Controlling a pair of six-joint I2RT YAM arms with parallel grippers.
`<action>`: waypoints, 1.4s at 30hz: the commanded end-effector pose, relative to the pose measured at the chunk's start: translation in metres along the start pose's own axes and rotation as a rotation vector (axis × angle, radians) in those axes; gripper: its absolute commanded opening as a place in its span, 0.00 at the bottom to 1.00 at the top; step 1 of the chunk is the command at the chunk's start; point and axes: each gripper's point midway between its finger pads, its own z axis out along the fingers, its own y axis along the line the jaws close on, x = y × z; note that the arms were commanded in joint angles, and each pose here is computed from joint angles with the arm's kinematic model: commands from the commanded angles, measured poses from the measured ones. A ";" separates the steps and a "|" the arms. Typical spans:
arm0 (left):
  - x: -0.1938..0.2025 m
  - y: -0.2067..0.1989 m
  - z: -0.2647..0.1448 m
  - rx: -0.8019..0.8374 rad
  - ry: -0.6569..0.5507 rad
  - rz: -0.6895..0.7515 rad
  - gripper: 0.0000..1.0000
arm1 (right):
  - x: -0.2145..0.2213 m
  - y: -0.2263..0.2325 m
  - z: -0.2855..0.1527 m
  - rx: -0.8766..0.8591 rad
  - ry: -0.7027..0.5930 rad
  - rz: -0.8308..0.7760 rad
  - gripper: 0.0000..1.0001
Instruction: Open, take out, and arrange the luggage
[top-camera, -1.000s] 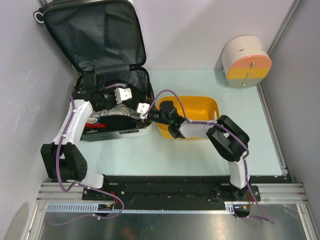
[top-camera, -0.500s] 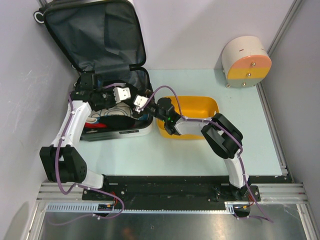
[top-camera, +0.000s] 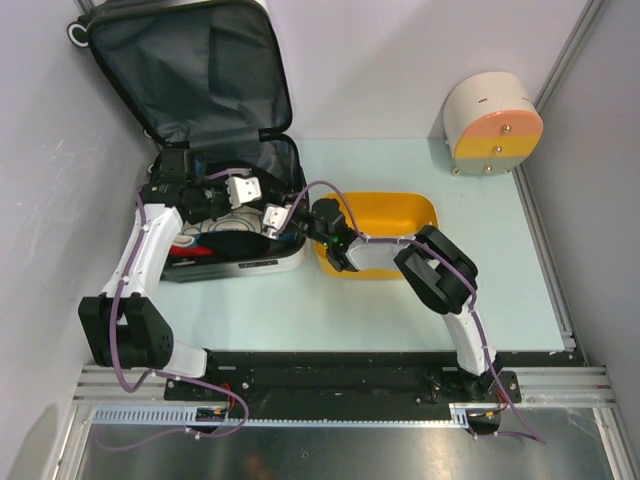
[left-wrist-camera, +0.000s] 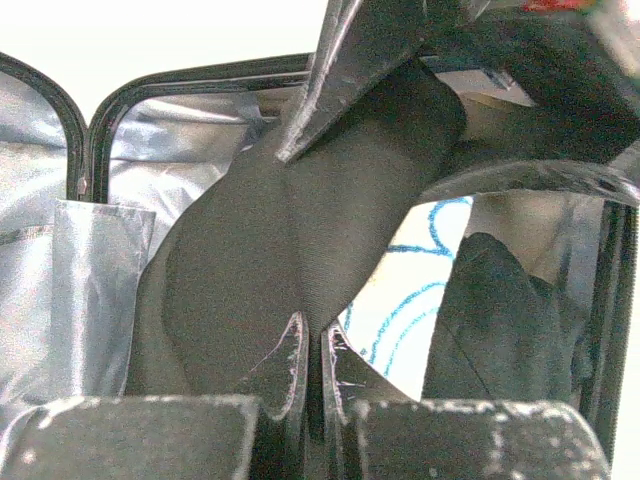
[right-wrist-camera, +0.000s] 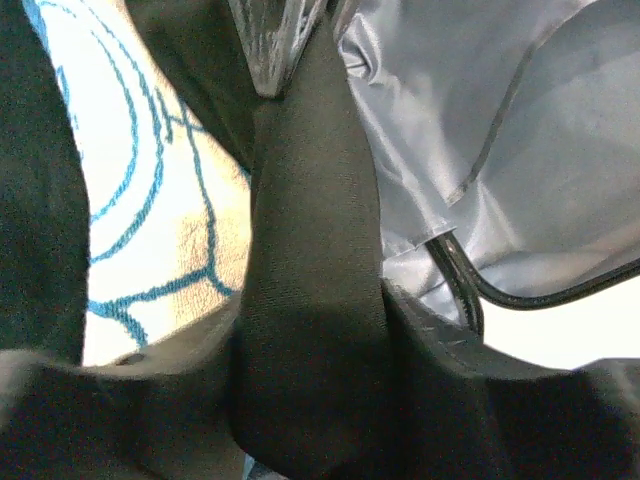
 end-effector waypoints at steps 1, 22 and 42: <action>-0.026 -0.004 -0.020 -0.034 -0.073 0.045 0.00 | -0.002 -0.032 0.006 0.102 -0.034 -0.026 0.36; 0.068 0.027 -0.031 -0.108 0.152 -0.134 0.82 | -0.036 -0.095 0.013 0.197 -0.104 0.114 0.00; -0.044 0.053 -0.063 -0.198 -0.106 -0.112 0.00 | -0.066 -0.190 -0.041 0.244 -0.156 0.069 0.00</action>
